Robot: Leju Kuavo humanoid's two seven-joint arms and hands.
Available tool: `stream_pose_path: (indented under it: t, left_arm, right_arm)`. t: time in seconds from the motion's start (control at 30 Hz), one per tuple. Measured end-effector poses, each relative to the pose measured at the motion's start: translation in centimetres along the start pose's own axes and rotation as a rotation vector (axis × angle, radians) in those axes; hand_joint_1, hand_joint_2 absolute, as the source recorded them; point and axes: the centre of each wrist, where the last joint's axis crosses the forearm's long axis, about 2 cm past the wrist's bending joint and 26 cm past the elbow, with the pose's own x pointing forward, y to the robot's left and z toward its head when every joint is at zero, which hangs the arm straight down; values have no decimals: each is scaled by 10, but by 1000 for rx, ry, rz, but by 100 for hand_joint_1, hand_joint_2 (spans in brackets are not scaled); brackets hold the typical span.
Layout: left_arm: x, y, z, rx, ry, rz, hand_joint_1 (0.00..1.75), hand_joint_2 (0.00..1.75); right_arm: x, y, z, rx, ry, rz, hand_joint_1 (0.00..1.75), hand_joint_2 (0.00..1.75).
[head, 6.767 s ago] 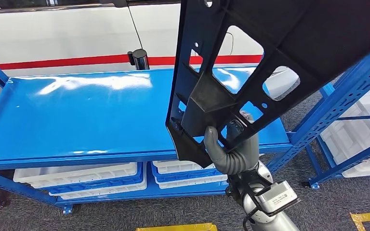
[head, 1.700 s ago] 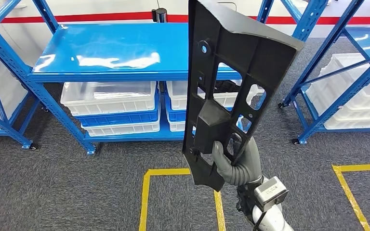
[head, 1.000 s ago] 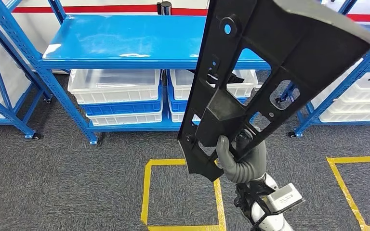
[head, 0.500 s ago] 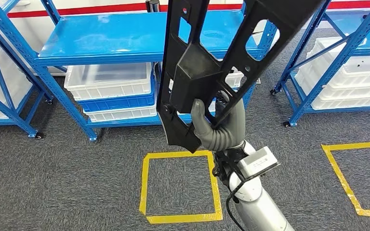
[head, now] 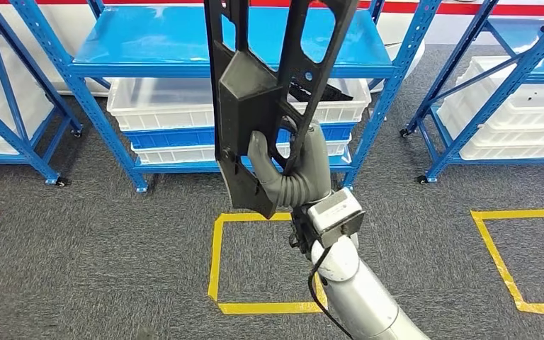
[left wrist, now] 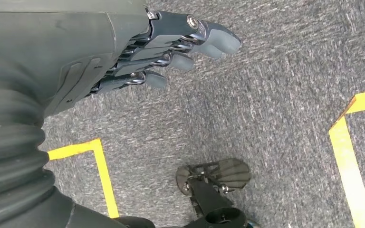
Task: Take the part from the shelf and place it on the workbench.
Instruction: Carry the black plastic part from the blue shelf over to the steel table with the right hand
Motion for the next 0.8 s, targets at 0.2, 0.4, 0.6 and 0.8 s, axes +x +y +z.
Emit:
stream_pose_path:
  t: [0.2,0.4,0.6,0.8]
  left_arm:
    - [2,-2,0,-9,2,-12,0,175]
    - [2,-2,0,-8,1,-19,0,175]
    - [1,-2,0,-9,-1,-24,0,175]
    - [3,-2,-1,-7,-8,-25,0,175]
  right_arm:
    - [-9,7,-2,15,30,-4,175,175]
    - [-11,11,-4,21,35,-6,175,175]
    - [-14,15,-2,44,43,11,175,175]
    - [-15,18,2,78,34,54,175,175]
